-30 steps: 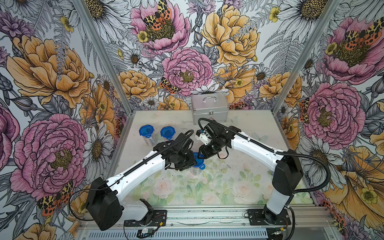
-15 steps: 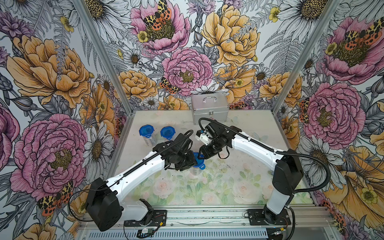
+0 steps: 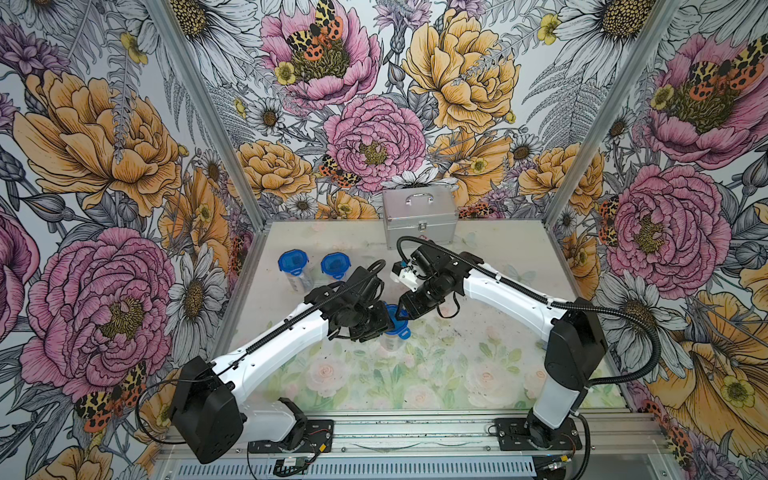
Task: Pack away toiletry kits
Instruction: Close the fastener on the container.
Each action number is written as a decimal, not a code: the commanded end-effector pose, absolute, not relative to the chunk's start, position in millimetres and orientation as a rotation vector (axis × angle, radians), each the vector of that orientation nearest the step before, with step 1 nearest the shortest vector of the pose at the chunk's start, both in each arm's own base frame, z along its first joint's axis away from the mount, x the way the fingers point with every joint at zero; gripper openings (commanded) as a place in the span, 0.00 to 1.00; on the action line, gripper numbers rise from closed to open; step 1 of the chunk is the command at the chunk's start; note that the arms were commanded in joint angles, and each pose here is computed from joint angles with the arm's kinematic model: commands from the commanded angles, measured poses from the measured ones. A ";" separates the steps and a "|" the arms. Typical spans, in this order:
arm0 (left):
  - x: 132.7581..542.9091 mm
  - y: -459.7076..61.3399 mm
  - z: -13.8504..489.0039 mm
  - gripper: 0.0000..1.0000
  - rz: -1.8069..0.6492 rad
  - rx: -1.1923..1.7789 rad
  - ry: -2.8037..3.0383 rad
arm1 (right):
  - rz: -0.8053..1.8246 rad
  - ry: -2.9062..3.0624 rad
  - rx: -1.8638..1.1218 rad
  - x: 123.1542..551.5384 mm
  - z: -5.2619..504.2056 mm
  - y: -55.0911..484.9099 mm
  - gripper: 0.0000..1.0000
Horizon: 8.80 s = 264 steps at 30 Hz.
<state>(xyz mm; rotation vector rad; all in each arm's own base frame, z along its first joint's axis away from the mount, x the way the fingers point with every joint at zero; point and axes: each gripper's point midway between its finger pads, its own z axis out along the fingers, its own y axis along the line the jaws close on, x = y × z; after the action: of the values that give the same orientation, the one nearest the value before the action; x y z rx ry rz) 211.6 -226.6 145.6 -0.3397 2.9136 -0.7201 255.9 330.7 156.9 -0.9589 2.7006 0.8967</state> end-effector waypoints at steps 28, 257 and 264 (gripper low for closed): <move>228.2 -199.1 122.2 0.47 -0.582 -0.330 2.912 | 0.847 2.873 -0.704 247.0 152.0 307.4 0.46; 319.0 -228.9 183.0 0.58 -0.513 0.188 2.847 | 0.738 2.858 -0.394 258.1 144.2 275.4 0.68; 314.9 -233.4 175.1 0.58 -0.558 0.187 2.870 | 0.713 2.861 -0.377 268.7 138.1 277.3 0.68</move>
<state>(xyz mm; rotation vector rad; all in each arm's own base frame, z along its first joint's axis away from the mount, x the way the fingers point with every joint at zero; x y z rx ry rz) 312.3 -232.7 174.2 0.1612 2.8878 -0.5285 252.4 272.5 132.4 -0.4010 2.9065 0.7259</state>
